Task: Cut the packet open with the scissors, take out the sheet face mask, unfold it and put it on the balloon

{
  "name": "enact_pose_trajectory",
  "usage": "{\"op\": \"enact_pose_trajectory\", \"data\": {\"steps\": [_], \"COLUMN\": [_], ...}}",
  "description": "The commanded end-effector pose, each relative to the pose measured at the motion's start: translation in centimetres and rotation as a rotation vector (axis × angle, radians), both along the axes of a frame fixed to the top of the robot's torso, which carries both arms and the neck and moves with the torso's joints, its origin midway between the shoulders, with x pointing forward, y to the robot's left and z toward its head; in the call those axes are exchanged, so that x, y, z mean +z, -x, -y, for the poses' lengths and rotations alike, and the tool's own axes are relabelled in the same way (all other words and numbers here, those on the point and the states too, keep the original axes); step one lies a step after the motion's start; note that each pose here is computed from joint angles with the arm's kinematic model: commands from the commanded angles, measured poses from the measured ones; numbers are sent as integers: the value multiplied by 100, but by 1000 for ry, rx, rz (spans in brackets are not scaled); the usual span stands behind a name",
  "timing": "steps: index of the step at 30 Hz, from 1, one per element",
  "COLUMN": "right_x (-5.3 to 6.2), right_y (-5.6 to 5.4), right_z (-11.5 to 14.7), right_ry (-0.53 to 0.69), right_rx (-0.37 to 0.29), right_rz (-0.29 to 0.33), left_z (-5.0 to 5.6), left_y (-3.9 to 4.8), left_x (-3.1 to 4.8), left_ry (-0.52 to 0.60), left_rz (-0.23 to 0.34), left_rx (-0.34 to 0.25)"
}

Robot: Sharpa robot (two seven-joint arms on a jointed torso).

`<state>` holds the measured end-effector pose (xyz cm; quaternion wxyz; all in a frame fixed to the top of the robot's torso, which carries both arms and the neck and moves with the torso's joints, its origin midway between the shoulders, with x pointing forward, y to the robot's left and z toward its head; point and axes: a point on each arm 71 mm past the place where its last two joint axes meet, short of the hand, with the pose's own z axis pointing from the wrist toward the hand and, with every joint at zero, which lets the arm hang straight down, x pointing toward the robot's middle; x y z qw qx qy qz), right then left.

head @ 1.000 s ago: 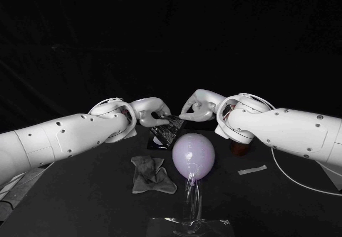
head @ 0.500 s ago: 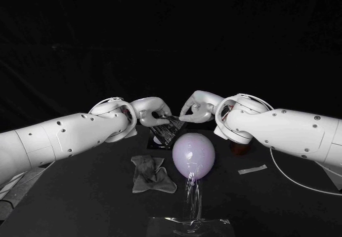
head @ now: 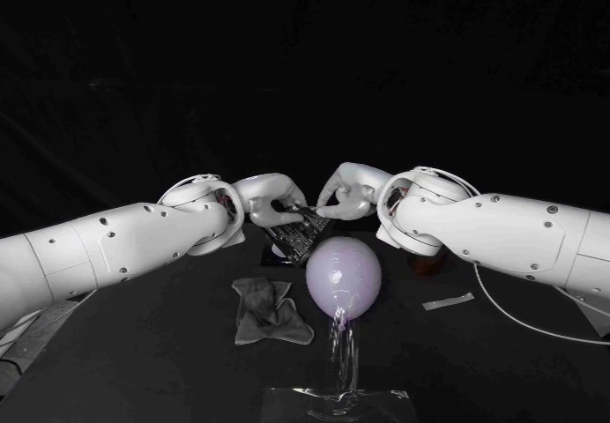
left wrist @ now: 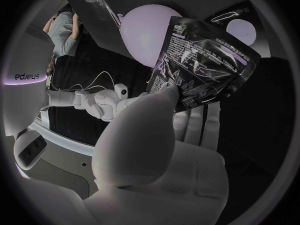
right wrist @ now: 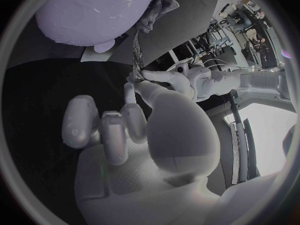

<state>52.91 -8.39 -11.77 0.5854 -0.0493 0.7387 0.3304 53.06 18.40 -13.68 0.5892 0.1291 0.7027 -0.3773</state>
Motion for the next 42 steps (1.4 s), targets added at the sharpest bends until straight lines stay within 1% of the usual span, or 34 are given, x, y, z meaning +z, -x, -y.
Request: {"op": "enact_pose_trajectory", "data": {"steps": [1, 9, 14, 26, 33, 36, 42], "right_x": [-24, -48, -62, -84, -53, -29, -2], "right_y": [9, 22, 31, 22, 24, 29, 49], "right_z": [-34, -89, -113, -118, -107, -89, -28], "right_ry": [35, 52, 62, 77, 4, -50, -153], "right_rx": [21, 50, 64, 77, 85, 76, 40], "right_rz": [-4, -22, -33, -47, -38, -34, -57], "left_z": [43, 81, 90, 96, 95, 84, 39], "left_y": [14, 38, 38, 37, 38, 32, 6], "left_x": [36, 42, 45, 61, 70, 79, 100], "left_ry": [13, 17, 18, 24, 28, 39, 71], "left_rz": [15, 16, 18, 27, 27, 29, 32], "left_rx": [-13, -26, -27, -25, -25, -16, 13]}}
